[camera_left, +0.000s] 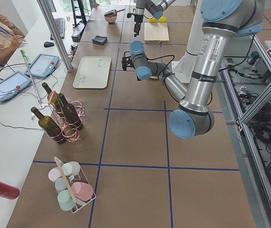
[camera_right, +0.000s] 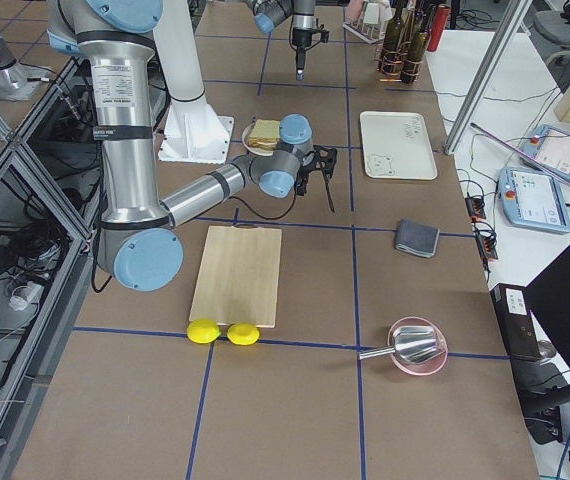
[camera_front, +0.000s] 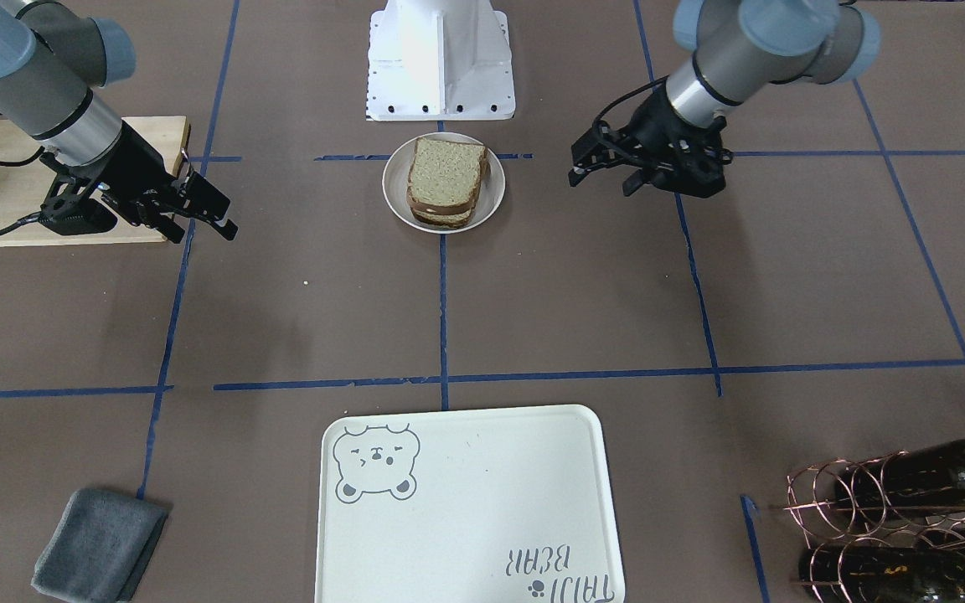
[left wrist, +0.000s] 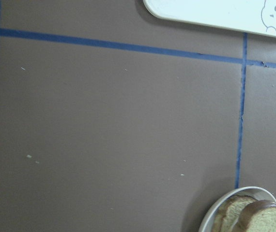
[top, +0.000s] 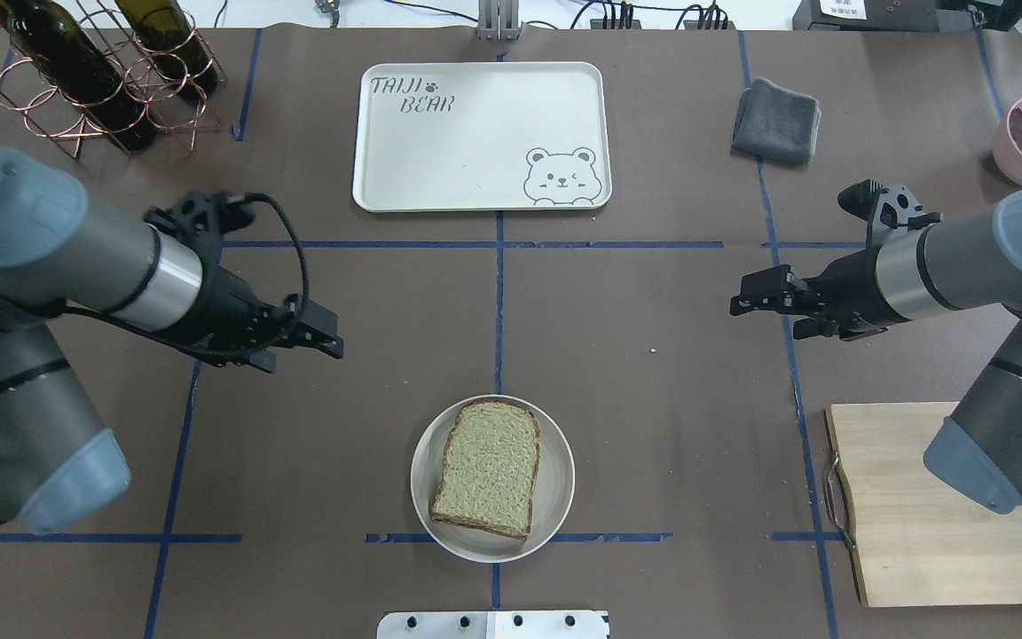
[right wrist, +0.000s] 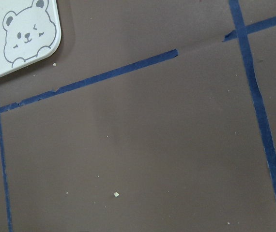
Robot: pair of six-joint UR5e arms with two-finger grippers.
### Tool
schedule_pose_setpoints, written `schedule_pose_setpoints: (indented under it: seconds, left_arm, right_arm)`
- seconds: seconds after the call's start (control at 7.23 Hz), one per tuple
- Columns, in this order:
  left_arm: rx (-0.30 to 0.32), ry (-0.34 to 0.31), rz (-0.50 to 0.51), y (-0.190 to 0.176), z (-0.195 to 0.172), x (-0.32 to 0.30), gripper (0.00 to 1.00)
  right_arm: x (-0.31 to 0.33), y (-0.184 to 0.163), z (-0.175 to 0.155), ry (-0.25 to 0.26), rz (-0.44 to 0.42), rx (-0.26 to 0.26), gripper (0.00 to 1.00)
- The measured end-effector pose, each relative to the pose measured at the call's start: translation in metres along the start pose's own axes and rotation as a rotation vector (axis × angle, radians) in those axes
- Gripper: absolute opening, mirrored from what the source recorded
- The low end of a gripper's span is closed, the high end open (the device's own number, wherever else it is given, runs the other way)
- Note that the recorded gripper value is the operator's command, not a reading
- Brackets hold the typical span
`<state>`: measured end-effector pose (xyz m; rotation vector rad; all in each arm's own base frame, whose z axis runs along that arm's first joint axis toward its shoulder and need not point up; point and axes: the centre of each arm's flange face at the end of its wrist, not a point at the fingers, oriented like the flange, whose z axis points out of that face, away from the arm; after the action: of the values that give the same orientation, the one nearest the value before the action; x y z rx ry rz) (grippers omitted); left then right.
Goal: Make sandwich and place on tray
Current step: 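Move the left gripper to the plate rim nearest it and grasp it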
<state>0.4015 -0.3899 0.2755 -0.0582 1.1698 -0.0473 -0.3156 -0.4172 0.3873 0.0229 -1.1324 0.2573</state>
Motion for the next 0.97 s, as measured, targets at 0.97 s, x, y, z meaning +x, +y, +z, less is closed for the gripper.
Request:
schedule_pose_setpoints:
  seconds: [0.97]
  left_arm:
    - [-0.054,-0.075,-0.023,0.057,0.114,0.036,0.52]
  right_arm:
    - [0.0,-0.001,0.002,0.0,-0.005,0.001,1.0]
